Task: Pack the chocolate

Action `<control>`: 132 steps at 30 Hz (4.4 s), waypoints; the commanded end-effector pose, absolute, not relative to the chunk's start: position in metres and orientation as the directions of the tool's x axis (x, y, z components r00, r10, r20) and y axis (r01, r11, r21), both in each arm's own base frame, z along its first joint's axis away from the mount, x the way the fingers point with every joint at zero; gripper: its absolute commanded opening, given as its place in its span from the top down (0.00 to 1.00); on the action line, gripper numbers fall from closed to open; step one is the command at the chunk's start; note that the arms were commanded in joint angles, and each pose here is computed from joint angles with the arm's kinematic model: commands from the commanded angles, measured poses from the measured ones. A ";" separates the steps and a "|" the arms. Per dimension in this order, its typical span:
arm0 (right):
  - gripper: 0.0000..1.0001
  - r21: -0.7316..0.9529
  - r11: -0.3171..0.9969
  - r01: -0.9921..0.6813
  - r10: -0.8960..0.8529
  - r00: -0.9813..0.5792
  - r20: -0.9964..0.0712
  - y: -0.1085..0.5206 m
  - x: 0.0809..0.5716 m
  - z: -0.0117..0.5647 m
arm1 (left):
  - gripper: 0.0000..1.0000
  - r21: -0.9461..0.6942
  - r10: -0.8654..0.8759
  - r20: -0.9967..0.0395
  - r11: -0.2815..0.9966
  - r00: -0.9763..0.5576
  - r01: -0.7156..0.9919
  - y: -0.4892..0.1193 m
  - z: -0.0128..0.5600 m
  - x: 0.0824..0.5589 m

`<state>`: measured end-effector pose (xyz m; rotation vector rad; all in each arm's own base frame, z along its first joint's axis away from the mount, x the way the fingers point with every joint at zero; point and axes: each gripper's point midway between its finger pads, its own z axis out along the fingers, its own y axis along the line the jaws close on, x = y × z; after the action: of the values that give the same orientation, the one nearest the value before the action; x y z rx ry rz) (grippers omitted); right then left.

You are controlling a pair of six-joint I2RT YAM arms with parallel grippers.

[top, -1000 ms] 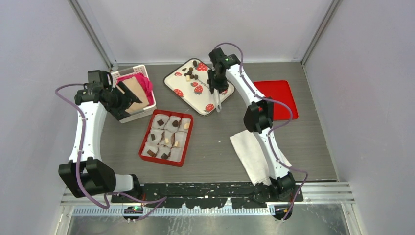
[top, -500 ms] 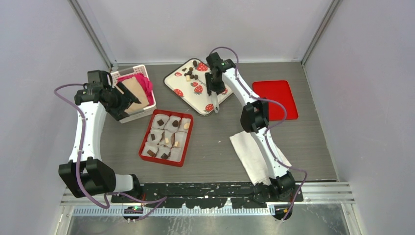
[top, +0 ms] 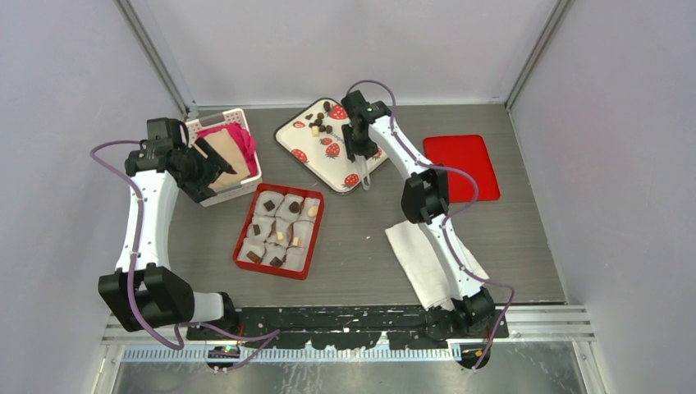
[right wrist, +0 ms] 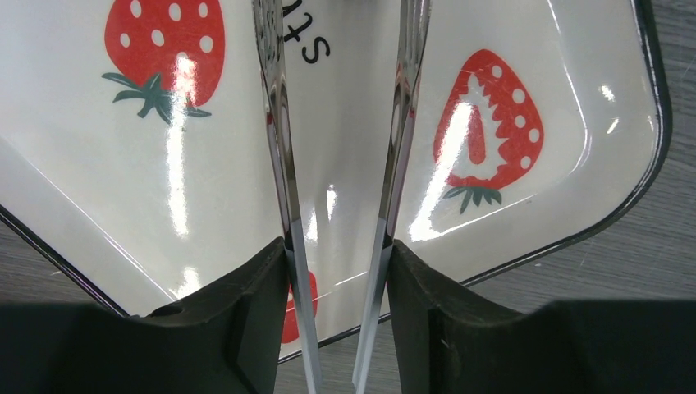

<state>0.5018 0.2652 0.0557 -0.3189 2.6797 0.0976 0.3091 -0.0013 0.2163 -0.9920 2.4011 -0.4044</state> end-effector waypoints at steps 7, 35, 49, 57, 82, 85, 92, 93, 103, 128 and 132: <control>0.48 0.000 0.966 -0.260 -0.230 -0.857 -0.461 0.270 0.504 0.065 | 0.27 -0.461 -0.716 -0.379 0.696 -0.586 -0.551 0.002 0.233 0.308; 0.71 -0.033 0.972 -0.234 -0.222 -0.858 -0.463 0.260 0.501 0.075 | 0.27 -0.463 -0.714 -0.375 0.697 -0.592 -0.548 0.002 0.232 0.314; 0.80 -0.002 0.965 -0.261 -0.237 -0.873 -0.426 0.250 0.452 0.125 | 0.27 -0.480 -0.715 -0.362 0.693 -0.598 -0.538 0.000 0.226 0.320; 0.82 0.070 0.944 -0.322 -0.271 -0.879 -0.392 0.260 0.409 0.144 | 0.26 -0.491 -0.717 -0.359 0.689 -0.597 -0.533 0.001 0.225 0.324; 0.83 0.153 0.563 -0.812 -0.763 -0.582 -0.282 0.364 0.148 0.158 | 0.26 -0.509 -0.718 -0.337 0.683 -0.609 -0.524 -0.004 0.220 0.319; 0.83 0.129 0.533 -0.836 -0.800 -0.548 -0.243 0.362 0.136 0.147 | 0.27 -0.509 -0.717 -0.338 0.684 -0.610 -0.523 -0.004 0.220 0.317; 0.82 0.109 0.495 -0.862 -0.847 -0.506 -0.162 0.352 0.123 0.131 | 0.27 -0.514 -0.719 -0.330 0.681 -0.612 -0.523 -0.006 0.220 0.316; 0.82 0.112 0.493 -0.863 -0.848 -0.505 -0.161 0.352 0.122 0.131 | 0.27 -0.515 -0.720 -0.331 0.680 -0.611 -0.522 -0.006 0.220 0.316; 0.69 0.124 0.484 -0.866 -0.856 -0.498 -0.138 0.357 0.118 0.121 | 0.27 -0.513 -0.720 -0.333 0.680 -0.609 -0.524 -0.006 0.221 0.315; 0.70 0.042 0.503 -0.863 -0.839 -0.499 -0.214 0.358 0.137 0.136 | 0.27 -0.513 -0.717 -0.338 0.684 -0.610 -0.519 -0.005 0.222 0.317; 0.86 -0.031 0.535 -0.844 -0.804 -0.499 -0.323 0.358 0.163 0.166 | 0.27 -0.512 -0.716 -0.340 0.685 -0.609 -0.519 -0.005 0.221 0.315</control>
<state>0.1340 0.3509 0.1119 -1.4926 2.6498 0.1525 0.3132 -0.0059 0.2068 -0.9966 2.4233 -0.4770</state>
